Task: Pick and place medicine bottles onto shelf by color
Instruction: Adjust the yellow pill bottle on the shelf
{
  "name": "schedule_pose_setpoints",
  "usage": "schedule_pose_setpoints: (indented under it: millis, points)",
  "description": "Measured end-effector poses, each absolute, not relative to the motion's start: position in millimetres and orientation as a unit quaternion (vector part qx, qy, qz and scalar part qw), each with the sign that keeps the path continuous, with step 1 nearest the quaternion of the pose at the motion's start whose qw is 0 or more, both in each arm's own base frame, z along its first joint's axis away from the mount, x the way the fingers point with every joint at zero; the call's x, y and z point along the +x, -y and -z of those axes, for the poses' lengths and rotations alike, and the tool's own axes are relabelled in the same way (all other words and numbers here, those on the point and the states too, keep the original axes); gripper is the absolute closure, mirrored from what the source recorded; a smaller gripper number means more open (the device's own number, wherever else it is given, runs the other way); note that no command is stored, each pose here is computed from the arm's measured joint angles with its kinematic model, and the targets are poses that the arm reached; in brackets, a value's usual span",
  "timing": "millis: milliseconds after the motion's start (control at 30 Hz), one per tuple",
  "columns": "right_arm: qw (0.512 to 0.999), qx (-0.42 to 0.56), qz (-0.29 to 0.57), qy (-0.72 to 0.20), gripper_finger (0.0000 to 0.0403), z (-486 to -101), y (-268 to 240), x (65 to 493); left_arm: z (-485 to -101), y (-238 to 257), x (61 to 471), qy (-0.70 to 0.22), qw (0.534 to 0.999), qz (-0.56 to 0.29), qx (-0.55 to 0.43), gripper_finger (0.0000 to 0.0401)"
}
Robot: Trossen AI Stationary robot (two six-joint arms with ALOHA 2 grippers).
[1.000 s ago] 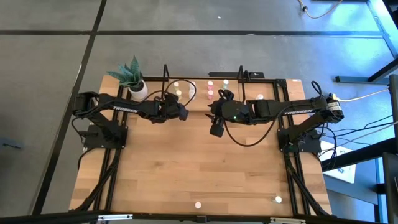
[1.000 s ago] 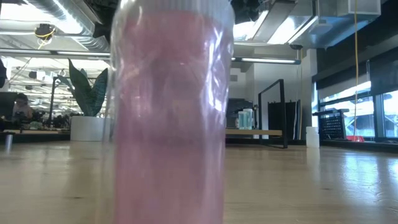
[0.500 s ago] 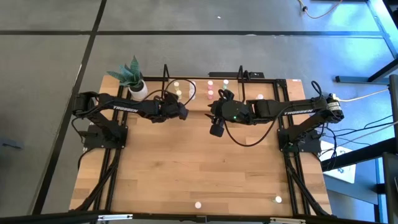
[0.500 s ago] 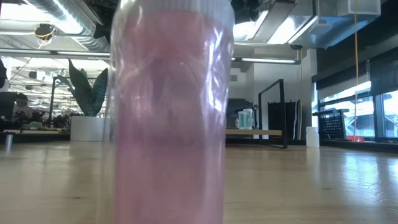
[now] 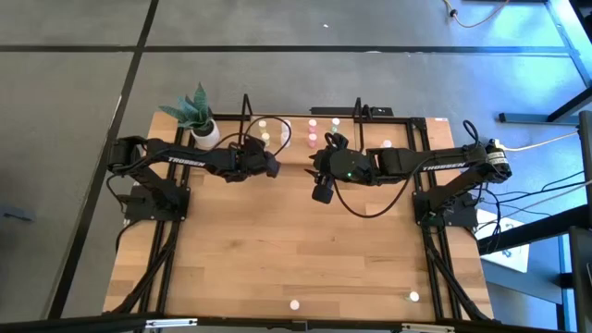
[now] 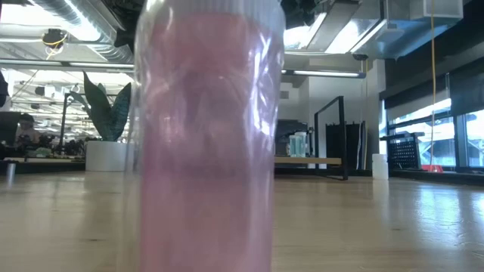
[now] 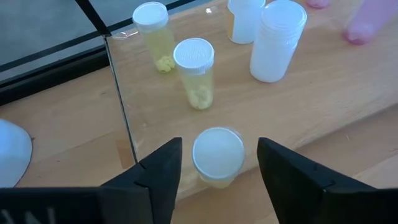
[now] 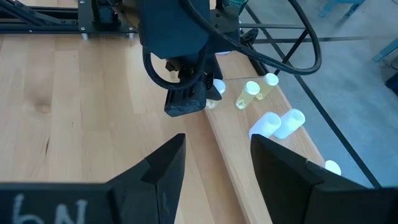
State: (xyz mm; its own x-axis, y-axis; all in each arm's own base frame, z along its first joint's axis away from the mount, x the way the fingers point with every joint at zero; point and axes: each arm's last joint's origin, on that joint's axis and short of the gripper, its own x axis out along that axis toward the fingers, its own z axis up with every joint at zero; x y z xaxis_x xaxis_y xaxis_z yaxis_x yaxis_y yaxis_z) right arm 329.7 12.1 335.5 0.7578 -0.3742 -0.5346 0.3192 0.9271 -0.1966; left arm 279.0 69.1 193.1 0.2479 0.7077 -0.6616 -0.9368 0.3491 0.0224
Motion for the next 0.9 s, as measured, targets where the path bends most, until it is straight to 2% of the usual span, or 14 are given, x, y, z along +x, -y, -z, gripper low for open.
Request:
schedule_pose_setpoints:
  millis: [900]
  points:
    - [0.936, -0.047, 0.185, -0.295, 0.0219, -335.5, -12.1, 329.7, -194.7, -69.4, 280.0, -0.287, 0.769, -0.538, -0.191, 0.0193]
